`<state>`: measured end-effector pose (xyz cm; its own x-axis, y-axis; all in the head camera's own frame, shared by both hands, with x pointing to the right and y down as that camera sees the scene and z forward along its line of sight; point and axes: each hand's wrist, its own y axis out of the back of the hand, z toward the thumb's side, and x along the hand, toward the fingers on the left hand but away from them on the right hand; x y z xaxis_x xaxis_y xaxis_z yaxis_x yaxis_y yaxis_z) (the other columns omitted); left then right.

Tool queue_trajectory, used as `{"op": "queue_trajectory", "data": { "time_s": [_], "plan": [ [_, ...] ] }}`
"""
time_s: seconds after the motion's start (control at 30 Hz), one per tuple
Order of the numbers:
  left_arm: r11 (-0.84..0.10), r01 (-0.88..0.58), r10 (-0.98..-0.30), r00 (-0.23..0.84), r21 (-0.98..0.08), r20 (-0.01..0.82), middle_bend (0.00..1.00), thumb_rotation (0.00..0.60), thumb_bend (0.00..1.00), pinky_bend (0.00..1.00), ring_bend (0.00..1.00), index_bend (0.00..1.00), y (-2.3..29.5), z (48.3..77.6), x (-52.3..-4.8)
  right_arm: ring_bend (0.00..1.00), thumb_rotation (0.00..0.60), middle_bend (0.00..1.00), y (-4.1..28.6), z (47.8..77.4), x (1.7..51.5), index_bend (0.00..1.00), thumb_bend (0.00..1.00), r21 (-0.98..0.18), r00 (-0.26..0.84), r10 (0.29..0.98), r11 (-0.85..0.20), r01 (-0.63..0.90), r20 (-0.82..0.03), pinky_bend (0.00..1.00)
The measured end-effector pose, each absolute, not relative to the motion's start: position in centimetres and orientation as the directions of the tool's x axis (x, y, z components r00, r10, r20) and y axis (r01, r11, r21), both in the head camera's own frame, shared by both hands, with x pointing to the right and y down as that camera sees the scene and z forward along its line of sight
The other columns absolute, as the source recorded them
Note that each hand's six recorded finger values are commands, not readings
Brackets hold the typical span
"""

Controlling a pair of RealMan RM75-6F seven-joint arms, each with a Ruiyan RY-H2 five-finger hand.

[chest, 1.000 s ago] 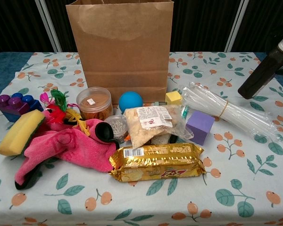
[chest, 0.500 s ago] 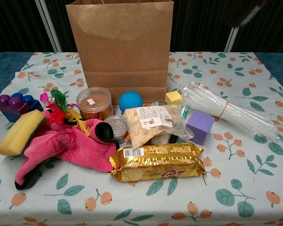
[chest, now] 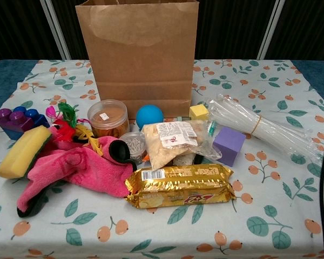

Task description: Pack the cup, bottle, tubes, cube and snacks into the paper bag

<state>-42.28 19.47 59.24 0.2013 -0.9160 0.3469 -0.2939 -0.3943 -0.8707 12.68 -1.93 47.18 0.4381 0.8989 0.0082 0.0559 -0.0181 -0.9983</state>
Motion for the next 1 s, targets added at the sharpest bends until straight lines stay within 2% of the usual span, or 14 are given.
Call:
{"op": "queue_trajectory", "data": {
  "time_s": [0.43, 1.0],
  "plan": [
    [-0.384, -0.305, -0.922, 0.174, -0.872, 0.345, 0.1, 0.6, 0.0, 0.16, 0.06, 0.11, 19.0, 59.5, -43.5, 0.51, 0.6, 0.58, -2.2, 52.9, 5.5, 0.81, 0.25, -0.992, 0.437, 0.895, -0.117, 0.039, -0.089, 0.66],
    [-0.385, -0.314, -0.922, 0.155, -0.868, 0.354, 0.1, 0.6, 0.0, 0.16, 0.06, 0.11, 18.7, 60.1, -44.1, 0.51, 0.6, 0.58, -2.4, 56.9, 3.6, 0.81, 0.25, -0.98, 0.415, 0.89, -0.199, -0.02, -0.19, 0.66]
  ]
}}
